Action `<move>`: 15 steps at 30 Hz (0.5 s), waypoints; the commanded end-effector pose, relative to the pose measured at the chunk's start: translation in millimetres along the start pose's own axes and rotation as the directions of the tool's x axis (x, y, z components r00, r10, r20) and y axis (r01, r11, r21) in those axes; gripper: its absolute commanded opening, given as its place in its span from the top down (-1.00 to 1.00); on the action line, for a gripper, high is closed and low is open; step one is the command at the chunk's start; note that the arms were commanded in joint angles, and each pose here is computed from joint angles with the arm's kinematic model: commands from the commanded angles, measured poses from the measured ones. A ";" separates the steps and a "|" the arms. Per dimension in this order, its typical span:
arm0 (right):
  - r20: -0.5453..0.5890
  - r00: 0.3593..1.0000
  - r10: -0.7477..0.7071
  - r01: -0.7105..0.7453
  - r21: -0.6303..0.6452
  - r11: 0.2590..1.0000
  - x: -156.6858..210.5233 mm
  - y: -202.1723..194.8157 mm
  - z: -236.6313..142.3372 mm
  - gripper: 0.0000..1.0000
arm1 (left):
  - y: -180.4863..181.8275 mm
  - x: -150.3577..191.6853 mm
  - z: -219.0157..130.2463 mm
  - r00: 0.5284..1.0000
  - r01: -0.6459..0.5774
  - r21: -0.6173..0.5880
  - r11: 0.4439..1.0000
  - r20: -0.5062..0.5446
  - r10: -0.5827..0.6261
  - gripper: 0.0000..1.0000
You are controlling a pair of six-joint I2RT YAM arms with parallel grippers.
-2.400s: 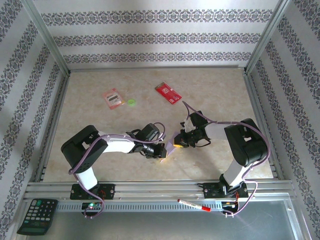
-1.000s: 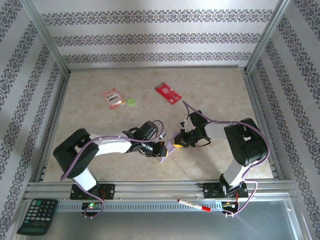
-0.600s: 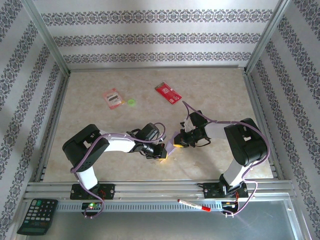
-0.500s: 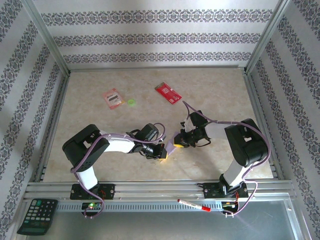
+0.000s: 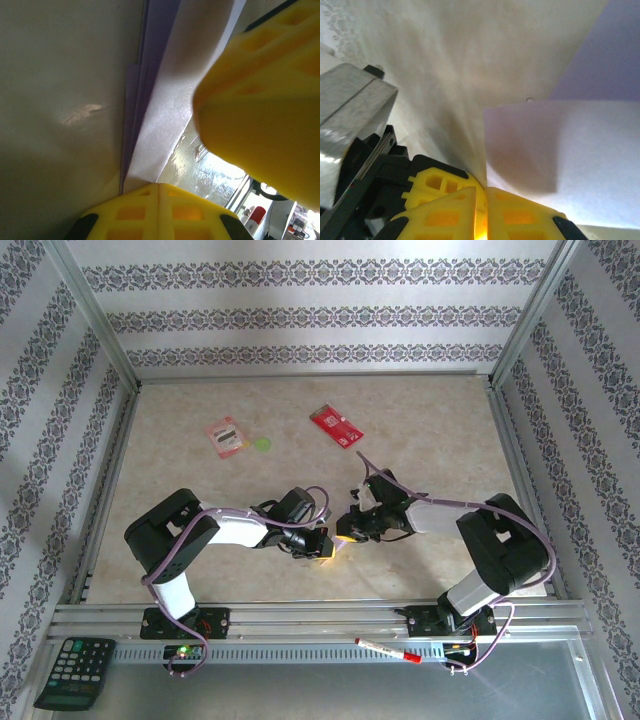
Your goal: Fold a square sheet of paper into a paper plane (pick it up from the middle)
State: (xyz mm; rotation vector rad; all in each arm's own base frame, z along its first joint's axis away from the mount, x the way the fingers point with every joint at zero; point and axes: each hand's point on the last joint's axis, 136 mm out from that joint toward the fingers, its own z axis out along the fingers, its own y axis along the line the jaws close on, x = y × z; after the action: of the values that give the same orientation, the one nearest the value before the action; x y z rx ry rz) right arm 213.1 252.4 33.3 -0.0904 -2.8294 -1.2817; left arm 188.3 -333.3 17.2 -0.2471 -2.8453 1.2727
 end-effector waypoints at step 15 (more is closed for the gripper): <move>0.079 0.986 0.144 -0.151 0.087 0.985 -33.2 -68.9 -18.0 0.84 | 44.4 21.9 0.3 0.996 0.073 -0.139 0.988 -0.035 -0.078 1.00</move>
State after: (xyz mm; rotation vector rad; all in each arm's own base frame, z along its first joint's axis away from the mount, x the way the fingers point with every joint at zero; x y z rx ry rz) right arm 236.7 219.2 15.6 -0.2368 -2.7971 -1.3008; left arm 189.6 -333.7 17.2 -0.2531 -2.8523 1.2861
